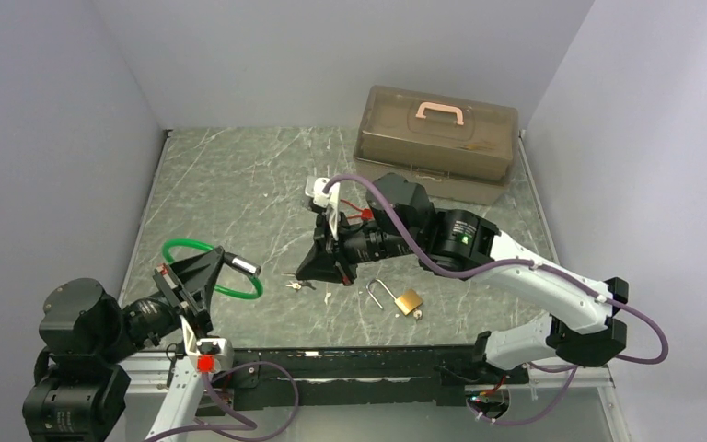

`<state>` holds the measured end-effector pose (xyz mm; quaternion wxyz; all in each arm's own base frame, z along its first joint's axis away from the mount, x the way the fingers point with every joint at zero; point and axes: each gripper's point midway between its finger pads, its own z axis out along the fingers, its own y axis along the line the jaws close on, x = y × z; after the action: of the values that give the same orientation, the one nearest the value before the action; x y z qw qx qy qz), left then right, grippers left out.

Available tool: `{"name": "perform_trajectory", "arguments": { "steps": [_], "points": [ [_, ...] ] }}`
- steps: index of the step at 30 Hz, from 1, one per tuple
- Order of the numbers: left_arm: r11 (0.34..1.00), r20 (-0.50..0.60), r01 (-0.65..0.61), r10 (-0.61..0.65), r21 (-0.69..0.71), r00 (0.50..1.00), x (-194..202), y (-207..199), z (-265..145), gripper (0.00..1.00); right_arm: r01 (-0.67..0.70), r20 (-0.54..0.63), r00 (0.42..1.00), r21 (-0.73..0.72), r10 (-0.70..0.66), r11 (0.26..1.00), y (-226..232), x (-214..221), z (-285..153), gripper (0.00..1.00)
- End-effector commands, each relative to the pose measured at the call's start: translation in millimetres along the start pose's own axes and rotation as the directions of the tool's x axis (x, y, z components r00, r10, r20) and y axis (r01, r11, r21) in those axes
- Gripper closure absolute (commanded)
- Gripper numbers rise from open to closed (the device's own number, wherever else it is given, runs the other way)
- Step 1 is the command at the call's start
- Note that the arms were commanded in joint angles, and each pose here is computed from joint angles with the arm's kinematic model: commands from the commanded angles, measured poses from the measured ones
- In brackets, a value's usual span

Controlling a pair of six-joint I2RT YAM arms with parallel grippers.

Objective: Unlock with the key

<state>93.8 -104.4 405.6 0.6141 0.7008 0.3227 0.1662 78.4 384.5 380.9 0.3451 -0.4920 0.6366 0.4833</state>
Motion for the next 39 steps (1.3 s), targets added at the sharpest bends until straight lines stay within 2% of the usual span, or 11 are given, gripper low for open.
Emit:
{"name": "perform_trajectory", "arguments": {
  "steps": [1, 9, 23, 39],
  "points": [
    [0.997, 0.099, 0.034, -0.026, -0.075, 0.995, -21.7, 32.6, -2.2, 1.0, 0.072, 0.086, 0.993, 0.056, -0.076, 0.996, 9.8, -20.1, -20.5, 1.0],
    [0.997, 0.104, 0.066, -0.061, -0.049, 0.993, -22.3, 23.4, -1.2, 1.0, 0.138, 0.15, 0.978, 0.057, -0.145, 0.989, 30.6, -38.3, -26.6, 1.0],
    [0.994, 0.115, 0.109, -0.107, -0.006, 0.988, -24.2, 11.0, 0.0, 1.0, 0.23, 0.167, 0.956, 0.08, -0.24, 0.97, 49.6, -55.9, -13.6, 1.0],
    [0.996, 0.13, 0.09, -0.086, -0.024, 0.988, -29.6, 11.2, -2.3, 1.0, 0.235, 0.152, 0.958, 0.079, -0.245, 0.969, 50.0, -57.5, -5.4, 1.0]
  ]
}}
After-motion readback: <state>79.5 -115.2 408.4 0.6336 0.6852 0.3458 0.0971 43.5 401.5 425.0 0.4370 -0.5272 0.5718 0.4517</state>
